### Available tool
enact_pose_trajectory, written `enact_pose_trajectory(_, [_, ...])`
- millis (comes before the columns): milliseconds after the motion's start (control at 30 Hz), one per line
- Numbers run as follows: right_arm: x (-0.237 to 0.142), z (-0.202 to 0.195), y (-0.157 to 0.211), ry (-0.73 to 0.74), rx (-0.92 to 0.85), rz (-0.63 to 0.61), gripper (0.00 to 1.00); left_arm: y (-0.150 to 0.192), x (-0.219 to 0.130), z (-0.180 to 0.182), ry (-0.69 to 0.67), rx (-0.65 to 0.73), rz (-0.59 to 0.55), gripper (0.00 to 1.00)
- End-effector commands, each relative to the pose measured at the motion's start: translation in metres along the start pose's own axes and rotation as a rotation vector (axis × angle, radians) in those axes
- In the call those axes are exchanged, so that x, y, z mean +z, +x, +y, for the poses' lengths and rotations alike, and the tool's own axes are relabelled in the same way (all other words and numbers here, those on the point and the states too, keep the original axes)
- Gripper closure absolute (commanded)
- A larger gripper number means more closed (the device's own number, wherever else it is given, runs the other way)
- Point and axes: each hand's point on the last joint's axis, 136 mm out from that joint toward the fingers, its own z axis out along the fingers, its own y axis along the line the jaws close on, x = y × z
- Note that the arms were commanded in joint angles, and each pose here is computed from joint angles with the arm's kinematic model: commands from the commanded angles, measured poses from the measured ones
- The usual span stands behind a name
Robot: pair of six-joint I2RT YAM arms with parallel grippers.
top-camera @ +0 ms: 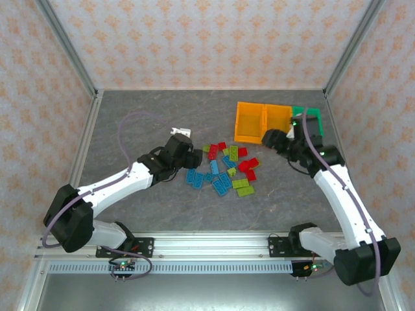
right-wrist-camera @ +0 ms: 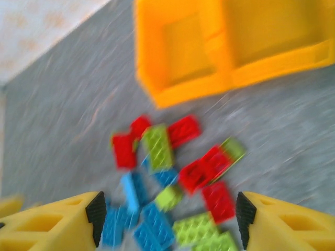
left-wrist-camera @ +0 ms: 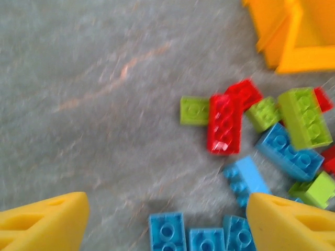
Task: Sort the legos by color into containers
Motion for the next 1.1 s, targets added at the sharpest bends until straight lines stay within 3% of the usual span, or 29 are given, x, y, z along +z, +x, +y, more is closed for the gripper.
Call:
enact_pose_trajectory(0, [0.005,0.008,0.058,-0.007,-0.077,0.220,0.30,0.065,0.013,0.017,-0.088,-0.127,0.269,0.27])
enact_pose_trajectory(133, [0.010,0.014,0.070,0.027,-0.138,0.265,0.28,0.080,0.036,0.015,-0.101,-0.145,0.311,0.32])
enact_pose_trajectory(367, [0.017,0.010,0.073,0.043,-0.130,0.262,0.28,0.073,0.067,0.013,-0.126,-0.148,0.290,0.32])
enact_pose_trajectory(633, [0.018,0.006,0.073,0.060,-0.111,0.252,0.27,0.088,0.084,0.018,-0.160,-0.151,0.334,0.52])
enact_pose_trajectory(867, [0.019,0.019,0.067,0.004,-0.062,0.228,0.27,0.080,0.072,0.020,-0.149,-0.141,0.317,0.72])
enact_pose_trajectory(1067, [0.013,0.032,0.058,-0.073,0.012,0.159,0.27,0.013,0.016,-0.018,0.009,-0.147,0.152,0.76])
